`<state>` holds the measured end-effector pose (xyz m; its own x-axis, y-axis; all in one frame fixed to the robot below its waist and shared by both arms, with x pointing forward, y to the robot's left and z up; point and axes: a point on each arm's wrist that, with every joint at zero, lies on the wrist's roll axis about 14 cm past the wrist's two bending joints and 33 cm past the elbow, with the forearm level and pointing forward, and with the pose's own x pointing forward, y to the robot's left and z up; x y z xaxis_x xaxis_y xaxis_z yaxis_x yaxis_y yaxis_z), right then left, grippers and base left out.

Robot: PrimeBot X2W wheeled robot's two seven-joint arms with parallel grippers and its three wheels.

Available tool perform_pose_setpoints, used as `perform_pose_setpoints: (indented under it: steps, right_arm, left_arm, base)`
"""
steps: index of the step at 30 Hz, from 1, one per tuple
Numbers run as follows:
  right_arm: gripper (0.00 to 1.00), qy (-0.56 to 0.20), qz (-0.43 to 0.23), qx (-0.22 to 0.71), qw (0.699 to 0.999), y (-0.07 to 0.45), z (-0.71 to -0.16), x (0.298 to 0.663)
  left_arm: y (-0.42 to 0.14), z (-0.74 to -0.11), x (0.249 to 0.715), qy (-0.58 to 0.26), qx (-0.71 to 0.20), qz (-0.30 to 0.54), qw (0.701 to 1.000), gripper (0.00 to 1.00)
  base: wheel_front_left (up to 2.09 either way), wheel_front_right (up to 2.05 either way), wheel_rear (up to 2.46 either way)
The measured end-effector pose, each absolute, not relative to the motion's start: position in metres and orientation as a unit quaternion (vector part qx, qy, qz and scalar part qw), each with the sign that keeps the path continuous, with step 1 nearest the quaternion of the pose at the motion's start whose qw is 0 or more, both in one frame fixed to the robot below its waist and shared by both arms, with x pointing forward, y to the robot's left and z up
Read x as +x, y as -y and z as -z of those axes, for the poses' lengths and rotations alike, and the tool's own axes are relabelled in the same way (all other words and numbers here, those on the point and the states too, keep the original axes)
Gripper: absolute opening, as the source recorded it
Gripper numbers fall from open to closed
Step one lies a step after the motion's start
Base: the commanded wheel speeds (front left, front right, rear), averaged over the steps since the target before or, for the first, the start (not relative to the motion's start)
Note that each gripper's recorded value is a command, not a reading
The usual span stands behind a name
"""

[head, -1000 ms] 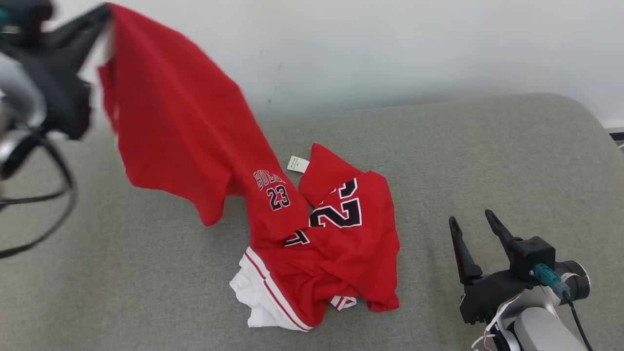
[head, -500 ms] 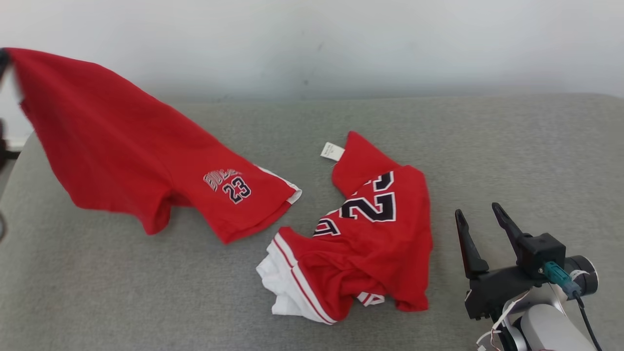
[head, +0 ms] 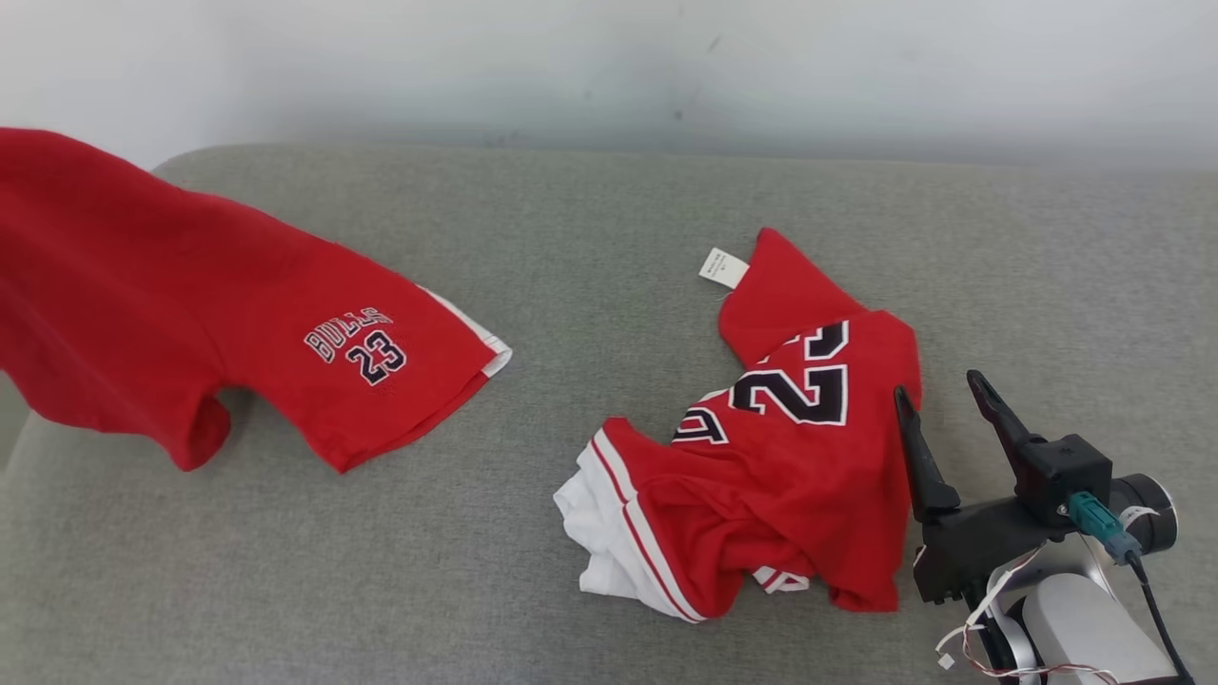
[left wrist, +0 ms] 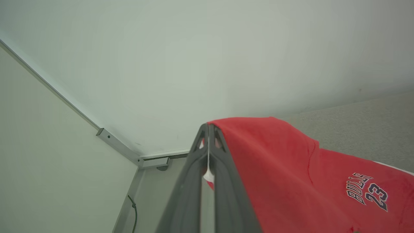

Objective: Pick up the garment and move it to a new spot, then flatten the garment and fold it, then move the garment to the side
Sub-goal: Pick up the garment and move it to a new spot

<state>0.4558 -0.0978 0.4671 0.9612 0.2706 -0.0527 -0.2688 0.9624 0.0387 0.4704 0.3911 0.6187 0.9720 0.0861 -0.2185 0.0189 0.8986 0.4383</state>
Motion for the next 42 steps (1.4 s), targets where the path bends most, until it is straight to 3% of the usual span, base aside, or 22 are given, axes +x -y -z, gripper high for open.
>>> perform_pose_setpoints:
  steps: [13,16,18,24,42]
  right_arm:
    - [1.00,-0.031,-0.175,0.014,0.984,0.068,-0.461,0.469]
    - [1.00,-0.033,-0.177,0.013,0.983,0.067,-0.459,0.470]
    - [1.00,-0.035,-0.176,0.011,0.984,0.068,-0.457,0.471]
    - [1.00,-0.043,-0.183,0.006,0.982,0.066,-0.451,0.473]
    - [1.00,-0.041,-0.204,-0.012,0.978,0.054,-0.453,0.483]
  left_arm:
    - [-0.438,-0.567,0.435,-0.221,0.261,-0.065,0.938,0.00]
    - [-0.438,-0.558,0.433,-0.223,0.232,-0.073,0.944,0.00]
    - [-0.425,-0.555,0.442,-0.196,0.154,-0.077,0.965,0.00]
    - [-0.390,-0.523,0.448,-0.199,0.091,-0.051,0.974,0.00]
    - [-0.367,-0.476,0.448,-0.218,0.014,-0.049,0.975,0.00]
  base:
    - [0.00,0.00,0.00]
    - [0.00,0.00,0.00]
    - [0.00,0.00,0.00]
    - [0.00,0.00,0.00]
    - [0.00,0.00,0.00]
